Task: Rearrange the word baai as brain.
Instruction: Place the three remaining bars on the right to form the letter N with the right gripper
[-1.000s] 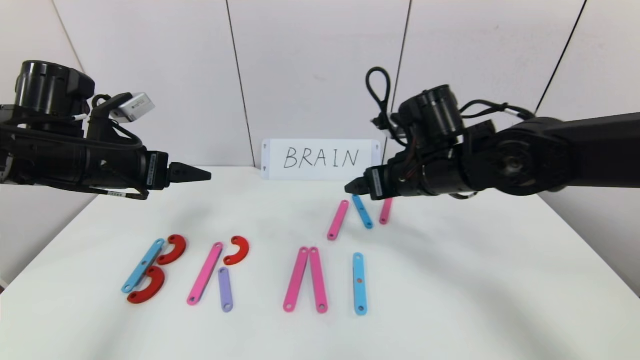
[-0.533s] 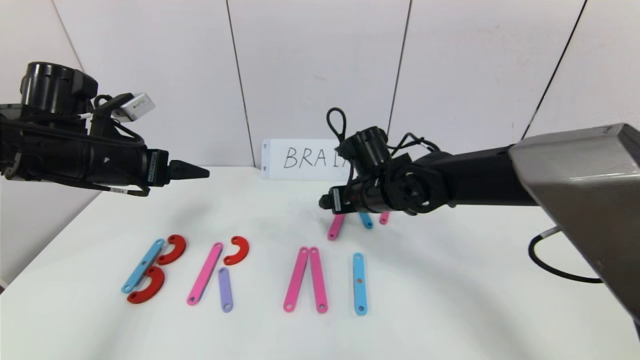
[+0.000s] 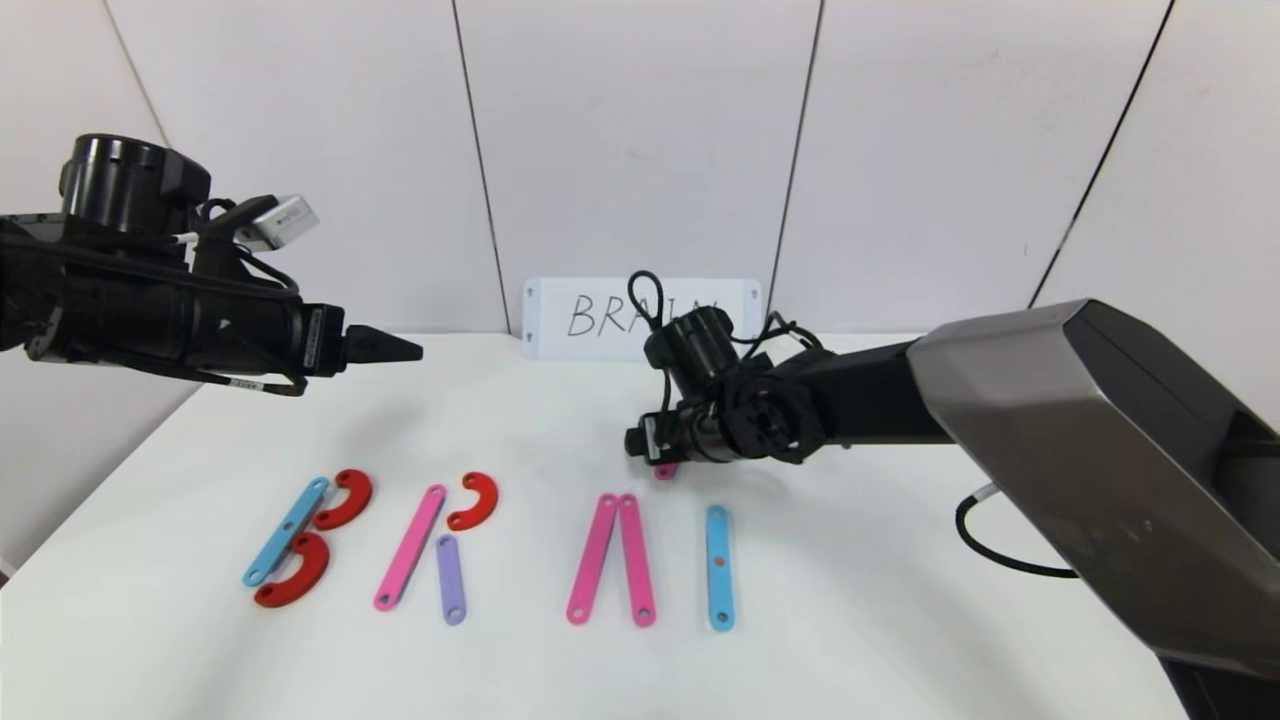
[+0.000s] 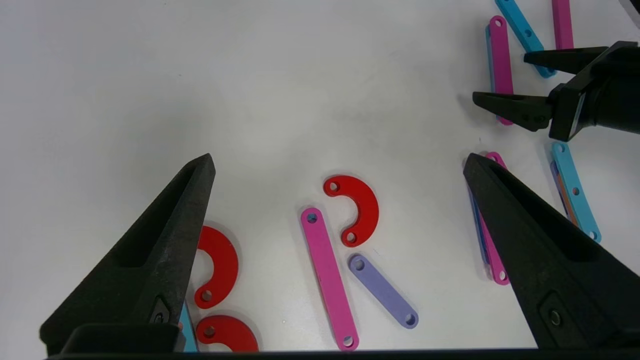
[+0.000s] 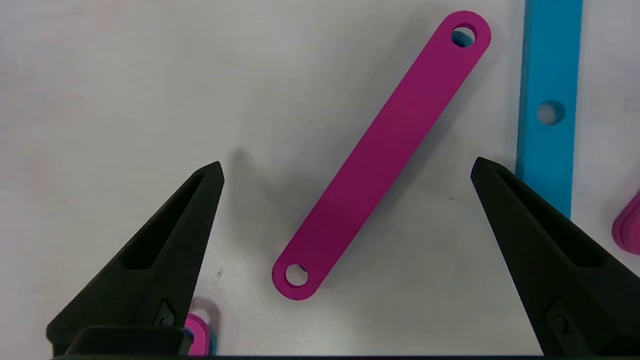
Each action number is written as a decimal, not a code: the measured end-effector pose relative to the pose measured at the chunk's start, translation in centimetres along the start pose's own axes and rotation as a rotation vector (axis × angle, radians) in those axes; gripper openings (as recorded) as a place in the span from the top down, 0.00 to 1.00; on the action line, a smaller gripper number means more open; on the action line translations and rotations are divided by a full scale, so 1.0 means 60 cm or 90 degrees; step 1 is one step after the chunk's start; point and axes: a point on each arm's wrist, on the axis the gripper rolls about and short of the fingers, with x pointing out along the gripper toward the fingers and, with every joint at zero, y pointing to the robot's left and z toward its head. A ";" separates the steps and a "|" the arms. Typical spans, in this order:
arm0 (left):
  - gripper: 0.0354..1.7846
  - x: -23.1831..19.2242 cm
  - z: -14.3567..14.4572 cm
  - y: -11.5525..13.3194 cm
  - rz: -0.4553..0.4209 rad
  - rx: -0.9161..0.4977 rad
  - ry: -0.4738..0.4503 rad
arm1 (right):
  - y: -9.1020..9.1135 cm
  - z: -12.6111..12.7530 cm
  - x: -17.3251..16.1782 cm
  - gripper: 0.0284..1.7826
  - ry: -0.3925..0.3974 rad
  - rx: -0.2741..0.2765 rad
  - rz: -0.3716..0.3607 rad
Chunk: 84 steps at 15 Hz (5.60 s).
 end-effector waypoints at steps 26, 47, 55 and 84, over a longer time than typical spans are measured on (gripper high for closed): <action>0.03 0.004 -0.002 0.000 -0.004 -0.001 0.005 | -0.056 -0.037 -0.175 0.85 0.007 0.049 -0.052; 0.03 0.006 -0.004 -0.003 -0.009 0.000 0.009 | -0.091 -0.170 -0.175 0.56 0.066 0.102 -0.096; 0.03 0.009 -0.005 -0.006 -0.013 0.001 0.013 | -0.093 -0.119 -0.186 0.03 0.011 0.103 -0.077; 0.03 0.022 -0.012 -0.016 -0.028 0.005 0.030 | -0.123 -0.001 0.029 0.61 -0.026 -0.080 0.017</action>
